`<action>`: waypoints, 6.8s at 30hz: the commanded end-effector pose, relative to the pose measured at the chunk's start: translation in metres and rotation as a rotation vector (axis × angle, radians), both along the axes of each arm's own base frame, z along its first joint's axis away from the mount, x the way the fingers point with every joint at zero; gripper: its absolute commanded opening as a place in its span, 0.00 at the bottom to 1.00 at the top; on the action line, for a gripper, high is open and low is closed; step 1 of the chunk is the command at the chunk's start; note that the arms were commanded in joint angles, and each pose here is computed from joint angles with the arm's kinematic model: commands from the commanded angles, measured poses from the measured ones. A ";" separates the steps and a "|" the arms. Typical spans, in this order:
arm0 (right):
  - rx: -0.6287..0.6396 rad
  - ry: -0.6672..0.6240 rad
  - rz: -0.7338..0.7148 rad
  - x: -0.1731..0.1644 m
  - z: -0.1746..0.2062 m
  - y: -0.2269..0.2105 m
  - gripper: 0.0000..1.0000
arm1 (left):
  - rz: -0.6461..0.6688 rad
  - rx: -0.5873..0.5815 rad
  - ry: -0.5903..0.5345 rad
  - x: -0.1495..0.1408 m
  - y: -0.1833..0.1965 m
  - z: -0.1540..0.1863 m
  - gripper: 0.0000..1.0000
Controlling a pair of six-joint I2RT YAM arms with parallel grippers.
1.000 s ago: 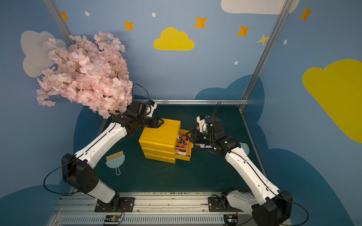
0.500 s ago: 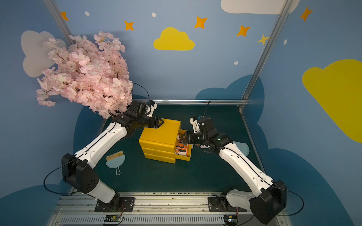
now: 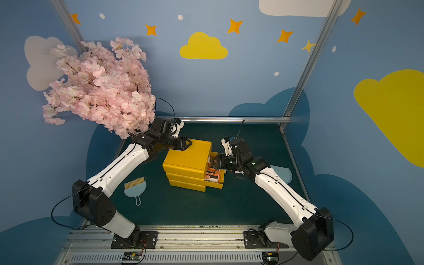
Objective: Take the seed bags out of the drawer
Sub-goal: Open the drawer in the storage box.
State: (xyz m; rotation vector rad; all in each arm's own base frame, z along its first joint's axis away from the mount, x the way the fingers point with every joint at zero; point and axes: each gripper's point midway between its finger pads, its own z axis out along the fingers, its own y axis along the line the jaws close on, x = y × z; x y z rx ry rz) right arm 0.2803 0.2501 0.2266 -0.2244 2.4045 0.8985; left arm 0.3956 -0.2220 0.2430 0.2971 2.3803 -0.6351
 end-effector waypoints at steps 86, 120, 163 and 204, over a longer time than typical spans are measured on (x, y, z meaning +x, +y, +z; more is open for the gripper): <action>-0.436 0.199 -0.142 0.058 -0.078 -0.059 0.30 | 0.005 0.129 0.319 -0.035 0.014 -0.096 0.55; -0.578 0.187 -0.105 0.100 -0.075 -0.049 0.00 | 0.075 0.110 0.324 -0.045 0.024 -0.107 0.56; -0.682 0.194 -0.163 0.102 -0.073 -0.103 0.00 | 0.068 0.122 0.330 -0.043 0.023 -0.108 0.56; -0.533 0.123 -0.109 0.066 -0.027 -0.054 0.41 | 0.056 0.104 0.318 -0.042 0.020 -0.103 0.56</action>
